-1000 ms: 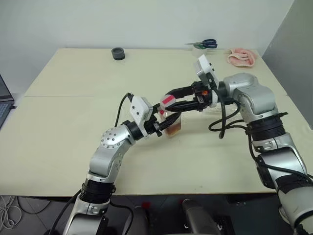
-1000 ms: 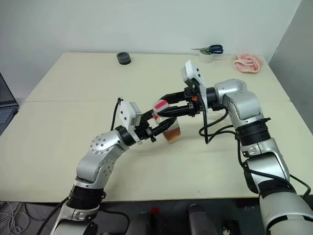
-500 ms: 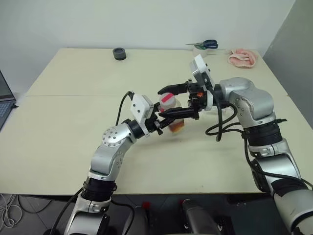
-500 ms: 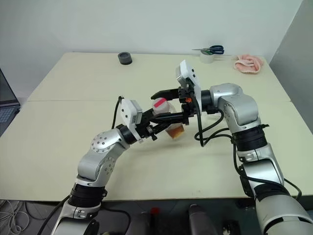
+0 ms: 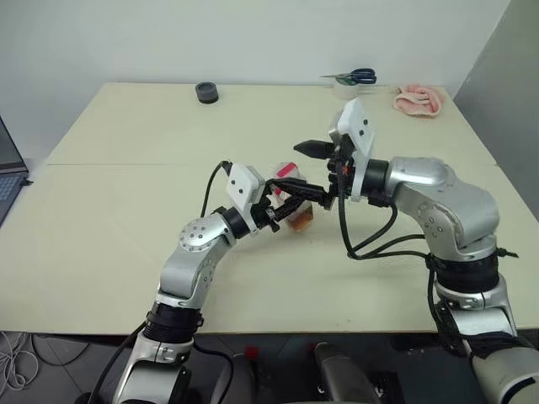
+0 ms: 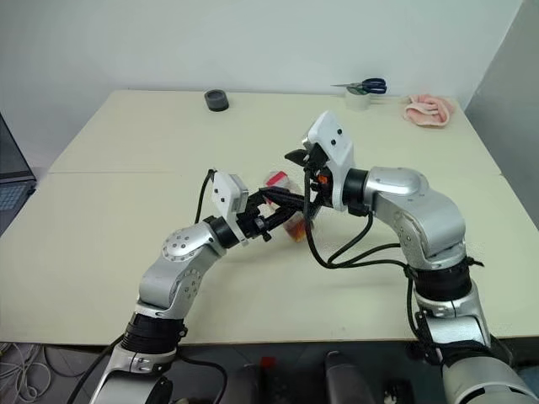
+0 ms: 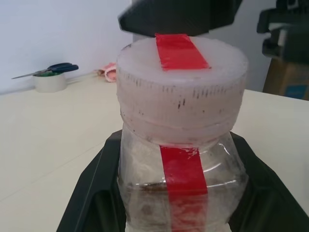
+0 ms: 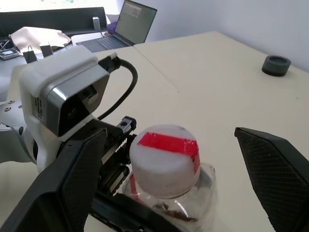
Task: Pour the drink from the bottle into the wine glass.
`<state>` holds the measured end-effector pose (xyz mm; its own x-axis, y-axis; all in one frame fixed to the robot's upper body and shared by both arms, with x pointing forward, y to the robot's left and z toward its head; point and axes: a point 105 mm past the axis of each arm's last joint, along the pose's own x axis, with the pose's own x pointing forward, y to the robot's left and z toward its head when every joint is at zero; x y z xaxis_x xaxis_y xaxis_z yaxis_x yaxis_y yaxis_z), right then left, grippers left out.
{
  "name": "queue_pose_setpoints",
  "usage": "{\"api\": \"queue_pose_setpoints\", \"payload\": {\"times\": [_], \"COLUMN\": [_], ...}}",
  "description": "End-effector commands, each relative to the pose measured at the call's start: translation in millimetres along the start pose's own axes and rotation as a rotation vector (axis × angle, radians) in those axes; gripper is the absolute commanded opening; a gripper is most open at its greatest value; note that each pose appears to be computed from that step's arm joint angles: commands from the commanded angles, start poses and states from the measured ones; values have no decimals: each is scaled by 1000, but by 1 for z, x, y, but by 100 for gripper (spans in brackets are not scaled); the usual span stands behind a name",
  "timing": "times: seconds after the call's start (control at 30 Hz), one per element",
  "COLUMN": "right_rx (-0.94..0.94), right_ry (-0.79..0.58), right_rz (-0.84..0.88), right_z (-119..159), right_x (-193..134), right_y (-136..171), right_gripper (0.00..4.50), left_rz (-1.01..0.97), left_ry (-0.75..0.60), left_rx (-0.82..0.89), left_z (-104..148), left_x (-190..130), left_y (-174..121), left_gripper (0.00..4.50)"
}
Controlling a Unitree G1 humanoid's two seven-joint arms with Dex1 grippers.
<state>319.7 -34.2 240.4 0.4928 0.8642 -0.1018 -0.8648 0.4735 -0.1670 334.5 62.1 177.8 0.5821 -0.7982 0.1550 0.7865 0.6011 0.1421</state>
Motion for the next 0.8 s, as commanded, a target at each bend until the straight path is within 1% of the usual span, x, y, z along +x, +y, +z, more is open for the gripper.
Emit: {"api": "queue_pose_setpoints", "payload": {"times": [0.03, 0.2, 0.23, 0.3, 0.4, 0.5, 0.53, 0.7, 0.8], "right_rx": [-10, -1, 1, 5, 3, -2, -6, -14, -7], "right_ry": [-38, -49, -51, -54, -46, -39, -35, -31, -37], "right_rz": [-64, -112, -117, -119, -107, -105, -105, -104, -96], "right_z": [9, 11, 12, 12, 9, 7, 7, 6, 4], "right_x": [-1, 2, 2, 3, 4, 5, 5, 5, 6], "right_y": [-1, -4, -5, -5, -3, -3, -3, -5, -13], "right_gripper": [450, 450, 433, 394, 288, 195, 187, 187, 187], "left_rz": [-31, -36, -37, -35, -29, -23, -22, -20, -19], "left_ry": [-61, -62, -62, -59, -54, -53, -52, -50, -50], "left_rx": [37, 43, 44, 46, 48, 48, 48, 49, 50], "left_z": [17, 19, 19, 18, 18, 17, 17, 17, 17], "left_x": [6, 7, 7, 6, 5, 4, 4, 2, 2], "left_y": [-4, -4, -4, -4, -2, -2, -1, -1, -1], "left_gripper": [208, 208, 208, 207, 207, 206, 205, 205, 205]}}
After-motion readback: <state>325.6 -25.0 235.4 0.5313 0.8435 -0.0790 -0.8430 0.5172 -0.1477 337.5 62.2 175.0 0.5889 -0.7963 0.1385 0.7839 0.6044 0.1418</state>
